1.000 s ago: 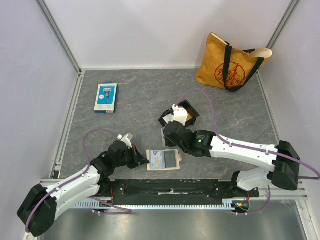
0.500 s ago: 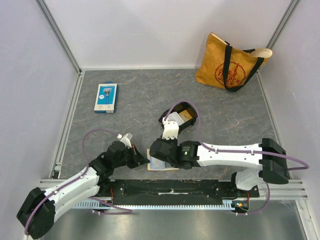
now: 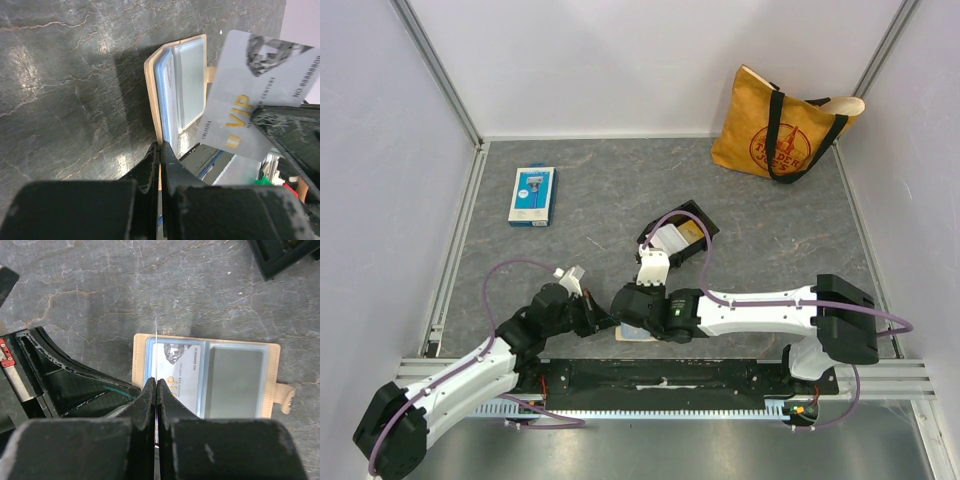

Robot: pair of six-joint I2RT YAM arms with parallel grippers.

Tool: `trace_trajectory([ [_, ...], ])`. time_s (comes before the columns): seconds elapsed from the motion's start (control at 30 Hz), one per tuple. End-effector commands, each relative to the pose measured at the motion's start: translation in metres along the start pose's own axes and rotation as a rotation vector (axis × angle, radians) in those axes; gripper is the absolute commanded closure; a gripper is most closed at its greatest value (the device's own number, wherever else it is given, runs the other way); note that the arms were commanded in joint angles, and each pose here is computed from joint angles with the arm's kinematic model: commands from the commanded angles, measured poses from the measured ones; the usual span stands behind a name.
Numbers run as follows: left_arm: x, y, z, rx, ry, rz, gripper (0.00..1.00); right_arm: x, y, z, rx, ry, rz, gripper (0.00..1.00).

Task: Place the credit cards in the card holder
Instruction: Insert the credit card into the card holder.

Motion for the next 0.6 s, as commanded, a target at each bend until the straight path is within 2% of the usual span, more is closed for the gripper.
trace_trajectory([
  [0.0,0.003,0.0,-0.002,0.023,0.015,-0.001,0.98,-0.004,0.018,0.007,-0.038,-0.025,0.036,1.0],
  [0.23,0.004,0.0,-0.004,0.024,0.018,-0.002,0.98,0.001,0.024,0.014,-0.048,-0.008,0.019,1.0],
  [0.57,0.004,0.002,-0.005,0.025,0.006,-0.009,0.98,-0.009,0.026,0.008,-0.079,-0.05,0.031,1.0],
])
Point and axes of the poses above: each gripper's point midway between its finger pads, its own z axis out along the fingers, its own y axis along the line the jaws close on, x = y × z, the point moved 8 cm from there along -z, back along the fingers, and after that the axes turned 12 degrees about -z, right-handed, at the moved point
